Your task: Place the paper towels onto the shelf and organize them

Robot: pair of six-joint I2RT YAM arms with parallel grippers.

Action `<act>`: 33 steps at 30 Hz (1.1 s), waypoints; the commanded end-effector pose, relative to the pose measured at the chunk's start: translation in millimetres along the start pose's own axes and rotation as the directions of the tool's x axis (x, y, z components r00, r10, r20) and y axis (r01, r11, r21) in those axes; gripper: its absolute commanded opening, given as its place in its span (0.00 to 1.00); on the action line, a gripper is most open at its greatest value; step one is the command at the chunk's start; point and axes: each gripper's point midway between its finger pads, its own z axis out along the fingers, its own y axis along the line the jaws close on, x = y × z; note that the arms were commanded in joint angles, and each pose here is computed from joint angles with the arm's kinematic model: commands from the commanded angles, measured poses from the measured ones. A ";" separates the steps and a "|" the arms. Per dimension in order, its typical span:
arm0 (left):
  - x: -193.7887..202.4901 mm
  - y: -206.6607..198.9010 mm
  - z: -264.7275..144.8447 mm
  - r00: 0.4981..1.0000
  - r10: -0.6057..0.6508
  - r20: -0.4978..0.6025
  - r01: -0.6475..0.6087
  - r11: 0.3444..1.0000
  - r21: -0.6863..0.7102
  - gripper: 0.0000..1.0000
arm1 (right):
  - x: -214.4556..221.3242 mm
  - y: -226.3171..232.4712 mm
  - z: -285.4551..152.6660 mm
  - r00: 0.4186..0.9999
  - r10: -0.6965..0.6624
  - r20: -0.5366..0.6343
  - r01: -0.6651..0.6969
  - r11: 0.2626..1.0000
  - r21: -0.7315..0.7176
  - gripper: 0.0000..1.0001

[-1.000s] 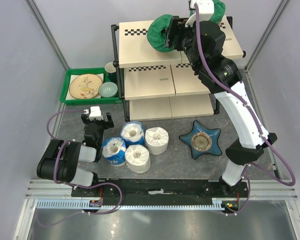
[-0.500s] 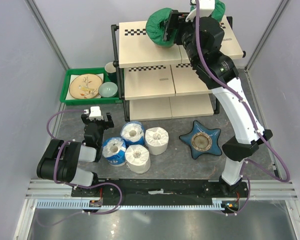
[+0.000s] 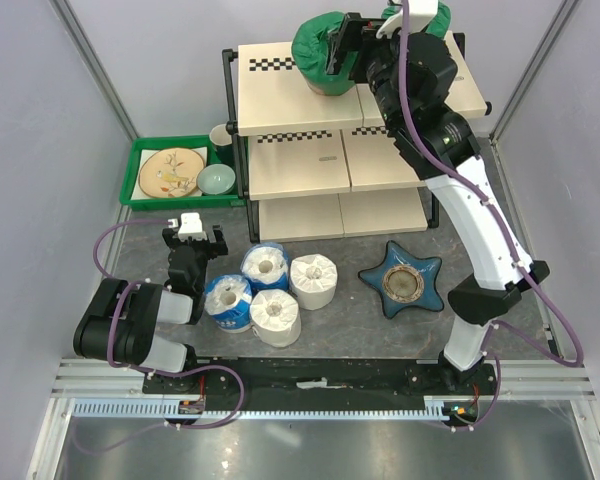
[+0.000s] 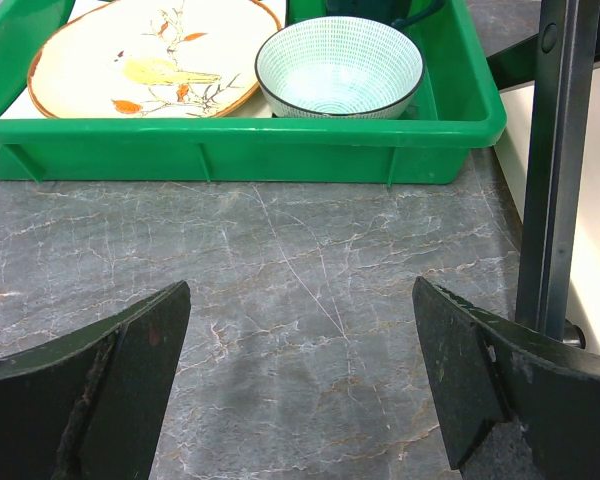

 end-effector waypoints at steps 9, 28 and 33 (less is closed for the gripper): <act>-16.1 0.9 5.1 0.998 -0.002 0.056 0.003 1.000 -0.007 0.99 | -49.9 -5.5 -20.4 0.992 0.046 0.113 -0.044 0.999 -0.025 0.92; -16.1 1.0 5.1 0.998 -0.001 0.056 0.001 1.000 -0.007 0.99 | -120.1 -137.2 -90.0 0.919 0.046 0.391 -0.197 0.914 0.354 0.98; -16.1 1.0 5.1 0.998 -0.001 0.056 0.001 1.000 -0.007 0.99 | -118.8 -184.7 -85.9 0.902 0.047 0.429 -0.256 0.858 0.445 0.98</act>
